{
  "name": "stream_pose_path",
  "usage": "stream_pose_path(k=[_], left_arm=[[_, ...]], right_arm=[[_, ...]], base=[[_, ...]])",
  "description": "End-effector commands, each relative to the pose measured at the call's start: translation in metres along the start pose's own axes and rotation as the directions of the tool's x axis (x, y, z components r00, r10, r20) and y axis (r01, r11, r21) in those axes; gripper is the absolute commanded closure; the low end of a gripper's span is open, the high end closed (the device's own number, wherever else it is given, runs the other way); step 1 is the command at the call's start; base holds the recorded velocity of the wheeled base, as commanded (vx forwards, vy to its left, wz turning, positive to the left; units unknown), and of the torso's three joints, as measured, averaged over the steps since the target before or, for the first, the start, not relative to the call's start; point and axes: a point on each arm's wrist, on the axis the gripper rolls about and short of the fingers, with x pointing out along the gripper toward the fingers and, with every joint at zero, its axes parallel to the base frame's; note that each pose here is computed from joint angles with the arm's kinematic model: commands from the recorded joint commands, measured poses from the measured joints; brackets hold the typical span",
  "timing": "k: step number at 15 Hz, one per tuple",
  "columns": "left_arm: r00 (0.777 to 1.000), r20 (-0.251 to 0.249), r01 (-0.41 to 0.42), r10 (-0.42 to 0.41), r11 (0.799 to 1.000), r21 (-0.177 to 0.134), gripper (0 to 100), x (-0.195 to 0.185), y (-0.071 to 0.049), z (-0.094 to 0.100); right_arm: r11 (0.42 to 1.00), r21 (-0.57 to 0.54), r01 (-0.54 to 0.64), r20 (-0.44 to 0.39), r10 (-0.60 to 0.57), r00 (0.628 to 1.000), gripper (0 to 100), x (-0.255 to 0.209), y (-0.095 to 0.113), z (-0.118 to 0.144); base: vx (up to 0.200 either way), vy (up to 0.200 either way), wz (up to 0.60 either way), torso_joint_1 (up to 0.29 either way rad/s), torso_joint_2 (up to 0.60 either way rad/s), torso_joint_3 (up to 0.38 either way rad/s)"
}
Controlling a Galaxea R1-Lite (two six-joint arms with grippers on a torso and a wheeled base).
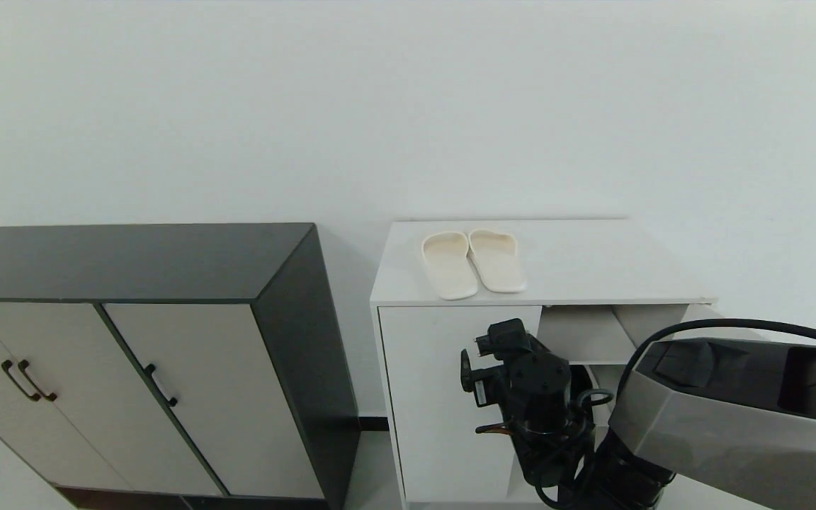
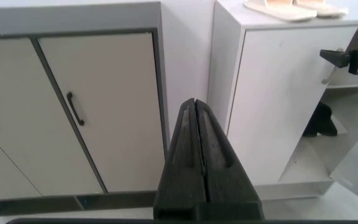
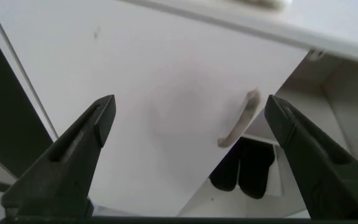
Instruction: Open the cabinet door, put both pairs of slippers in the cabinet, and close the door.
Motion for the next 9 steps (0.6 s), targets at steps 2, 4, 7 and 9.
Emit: stream_pose_path(k=[2, 4, 7, 9], left_arm=[[1.0, -0.001, 0.0, 0.0, 1.0, 0.0, 100, 0.0, 0.0, 0.0], [1.0, -0.001, 0.0, 0.0, 1.0, 0.0, 100, 0.0, 0.0, 0.0], [1.0, -0.001, 0.0, 0.0, 1.0, 0.0, 100, 0.0, 0.0, 0.0], [1.0, -0.001, 0.0, 0.0, 1.0, -0.003, 100, 0.0, 0.0, 0.0]], right_arm=[[1.0, -0.021, -0.002, -0.006, 0.002, 1.0, 0, -0.001, 0.001, -0.002], [1.0, -0.031, -0.005, -0.004, 0.005, 1.0, 0, 0.0, 0.003, -0.004], [0.998, -0.05, -0.031, 0.065, 0.035, 0.997, 0, 0.0, 0.003, 0.004], [0.997, -0.036, -0.068, 0.093, 0.071, 0.993, 0, 0.001, 0.0, 0.02]], base=[[0.0, 0.0, 0.0, 0.269, -0.6, -0.332], [0.0, 0.0, 0.0, 0.202, -0.46, -0.251], [0.0, 0.0, 0.0, 0.181, -0.39, -0.216], [0.0, 0.0, 0.0, 0.173, -0.36, -0.205]])
